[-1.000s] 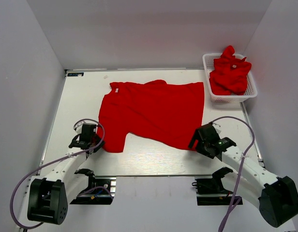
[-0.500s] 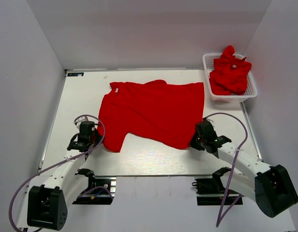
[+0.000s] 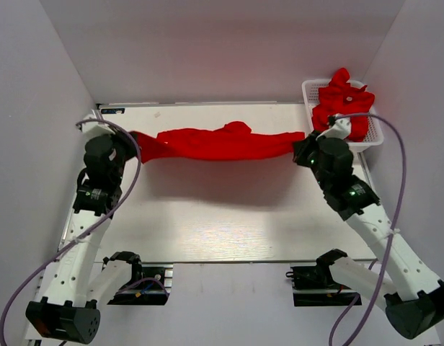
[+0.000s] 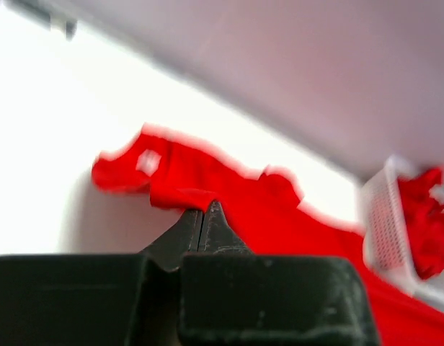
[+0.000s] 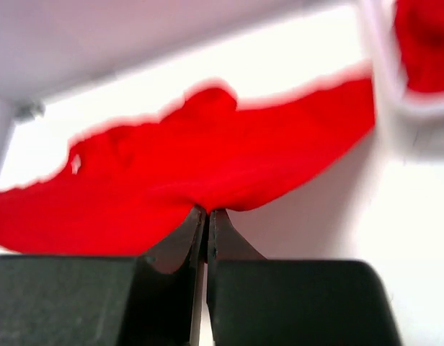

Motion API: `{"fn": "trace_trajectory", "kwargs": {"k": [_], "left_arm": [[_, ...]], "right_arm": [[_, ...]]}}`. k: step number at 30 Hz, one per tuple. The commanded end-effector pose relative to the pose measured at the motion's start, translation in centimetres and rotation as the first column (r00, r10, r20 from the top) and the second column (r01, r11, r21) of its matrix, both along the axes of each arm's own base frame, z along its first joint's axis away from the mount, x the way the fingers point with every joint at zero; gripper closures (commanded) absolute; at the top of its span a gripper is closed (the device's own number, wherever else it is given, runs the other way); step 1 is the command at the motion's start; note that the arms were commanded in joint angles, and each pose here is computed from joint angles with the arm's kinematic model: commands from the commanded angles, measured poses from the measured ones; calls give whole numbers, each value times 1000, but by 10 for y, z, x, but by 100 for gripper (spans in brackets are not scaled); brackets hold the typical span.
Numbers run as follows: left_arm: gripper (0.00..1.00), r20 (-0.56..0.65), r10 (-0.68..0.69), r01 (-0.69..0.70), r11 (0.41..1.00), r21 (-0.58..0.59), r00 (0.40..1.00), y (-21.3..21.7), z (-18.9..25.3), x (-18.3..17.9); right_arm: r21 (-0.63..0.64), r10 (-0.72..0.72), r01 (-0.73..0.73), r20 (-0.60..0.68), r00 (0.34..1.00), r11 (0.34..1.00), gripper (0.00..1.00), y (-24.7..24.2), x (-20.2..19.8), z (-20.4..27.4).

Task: Fold and stack the t-shirts
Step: Flatten out the tshirt

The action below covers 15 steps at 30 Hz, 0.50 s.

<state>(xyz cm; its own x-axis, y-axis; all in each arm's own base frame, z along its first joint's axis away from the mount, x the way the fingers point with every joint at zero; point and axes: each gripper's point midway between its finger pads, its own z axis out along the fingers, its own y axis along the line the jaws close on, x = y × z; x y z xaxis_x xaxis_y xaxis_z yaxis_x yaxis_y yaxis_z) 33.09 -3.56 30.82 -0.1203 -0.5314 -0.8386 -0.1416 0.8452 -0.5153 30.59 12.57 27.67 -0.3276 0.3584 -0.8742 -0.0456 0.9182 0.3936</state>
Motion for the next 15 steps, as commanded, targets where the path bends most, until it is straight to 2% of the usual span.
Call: {"fn": "trace_trajectory", "kwargs": {"k": [1, 4, 6, 7, 9, 10, 11, 13, 14, 15], "left_arm": [[100, 165, 67, -77, 995, 55, 984, 19, 79, -7], [100, 280, 78, -110, 989, 97, 957, 27, 137, -20], [100, 367, 84, -135, 984, 116, 926, 32, 179, -37], [100, 392, 83, -142, 982, 123, 916, 34, 191, -42], [100, 471, 80, -167, 975, 144, 879, 38, 230, -57], [100, 488, 69, -165, 974, 157, 870, 37, 241, -59], [100, 544, 51, -173, 969, 175, 837, 38, 269, -76], [100, 583, 40, -183, 965, 189, 812, 38, 292, -89], [100, 623, 42, -199, 963, 184, 781, 40, 316, -98], [100, 626, 29, -207, 955, 214, 779, 41, 324, -103]], "right_arm": [[-23, -86, 94, 221, 971, 995, 100, -28, -1, 89], [0, -109, 116, 342, 933, 993, 100, -42, -16, 150], [-5, -106, 118, 390, 915, 993, 100, -47, -24, 171], [12, -87, 92, 449, 889, 996, 100, -48, -35, 203], [-21, -70, 90, 466, 882, 996, 100, -50, -38, 216], [-16, -50, 68, 522, 851, 998, 100, -53, -53, 247], [-15, -29, 45, 540, 841, 999, 100, -51, -59, 258], [-42, 6, 21, 562, 827, 999, 100, -52, -70, 278], [-39, 39, -19, 598, 801, 999, 100, -50, -82, 297], [-39, 52, -35, 618, 784, 999, 100, -52, -93, 310]]}}
